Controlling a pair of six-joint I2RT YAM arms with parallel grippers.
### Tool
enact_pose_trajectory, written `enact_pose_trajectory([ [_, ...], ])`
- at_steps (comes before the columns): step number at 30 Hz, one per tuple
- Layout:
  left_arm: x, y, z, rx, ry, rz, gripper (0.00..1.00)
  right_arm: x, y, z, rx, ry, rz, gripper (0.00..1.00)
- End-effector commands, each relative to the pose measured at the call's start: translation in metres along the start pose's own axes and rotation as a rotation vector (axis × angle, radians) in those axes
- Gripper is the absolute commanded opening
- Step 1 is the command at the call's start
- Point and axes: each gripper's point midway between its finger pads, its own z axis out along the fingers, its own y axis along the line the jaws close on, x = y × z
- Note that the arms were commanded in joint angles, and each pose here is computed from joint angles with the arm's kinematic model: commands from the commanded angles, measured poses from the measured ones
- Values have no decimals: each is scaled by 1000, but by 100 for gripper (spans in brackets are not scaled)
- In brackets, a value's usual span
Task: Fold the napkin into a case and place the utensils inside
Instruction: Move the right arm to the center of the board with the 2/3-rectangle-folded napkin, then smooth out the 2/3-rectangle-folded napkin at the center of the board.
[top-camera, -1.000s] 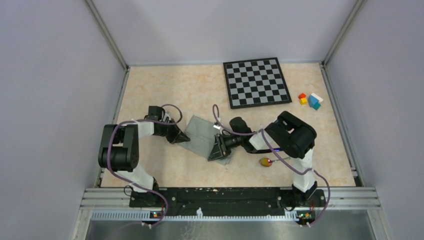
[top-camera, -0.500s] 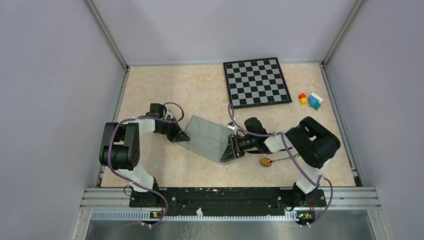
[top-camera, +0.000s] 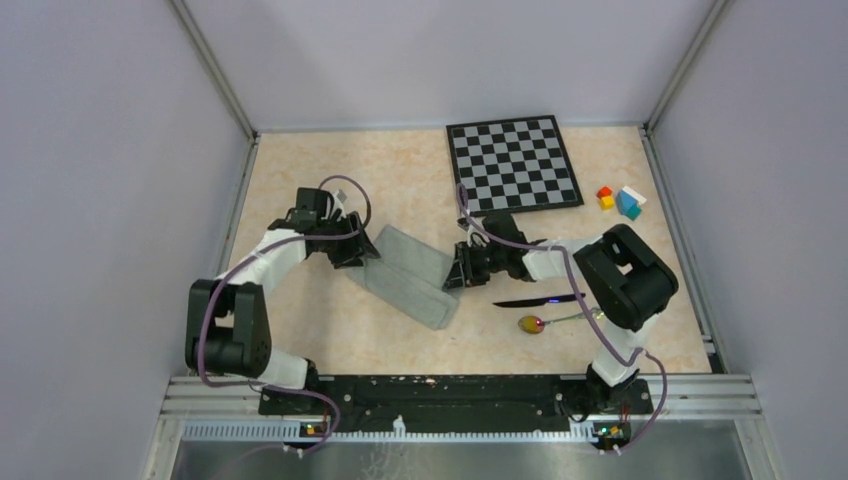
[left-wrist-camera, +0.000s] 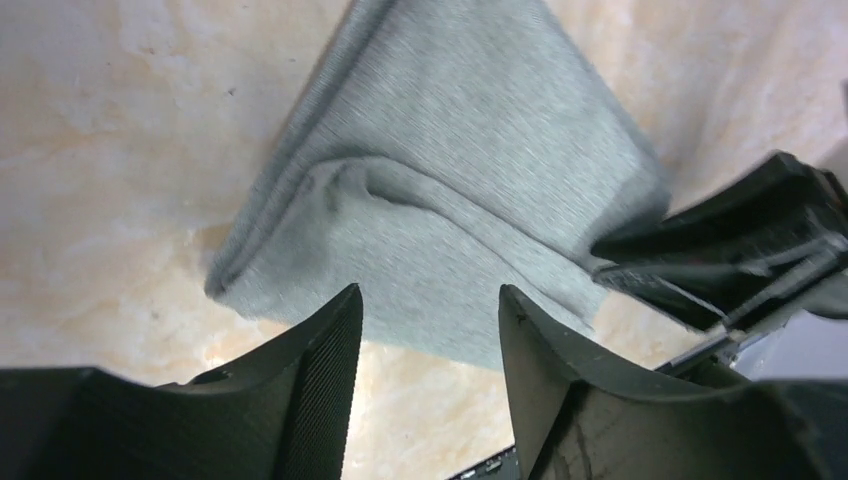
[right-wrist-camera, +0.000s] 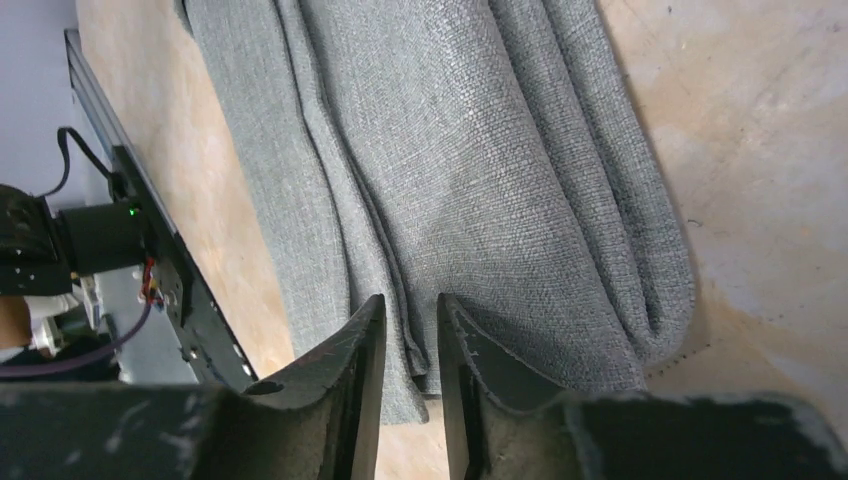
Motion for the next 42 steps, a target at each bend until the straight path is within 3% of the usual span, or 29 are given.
enact_pose_trajectory([
  [1, 12, -19, -27, 82, -10, 75, 60, 11, -8, 13, 83, -11, 20, 24],
  [7, 48, -12, -35, 99, 19, 81, 68, 59, 49, 19, -19, -36, 134, 23],
  [11, 61, -32, -39, 125, 29, 125, 71, 49, 99, 11, -106, -37, 35, 30],
  [15, 79, -51, -38, 135, 64, 156, 72, 22, 88, -24, 3, -84, -48, 50],
  [18, 99, -50, -34, 100, 86, 152, 73, 12, 59, -45, 22, -100, -15, 56],
  [27, 175, -60, -21, -4, 225, 191, 66, 35, 46, -43, -28, -47, 20, 58],
  [32, 207, -56, -14, -105, 286, 251, 53, 37, 57, -43, -43, -57, 3, 56],
  [42, 216, -53, 2, -261, 267, 326, 45, 51, 77, -28, -93, -18, -19, 51],
])
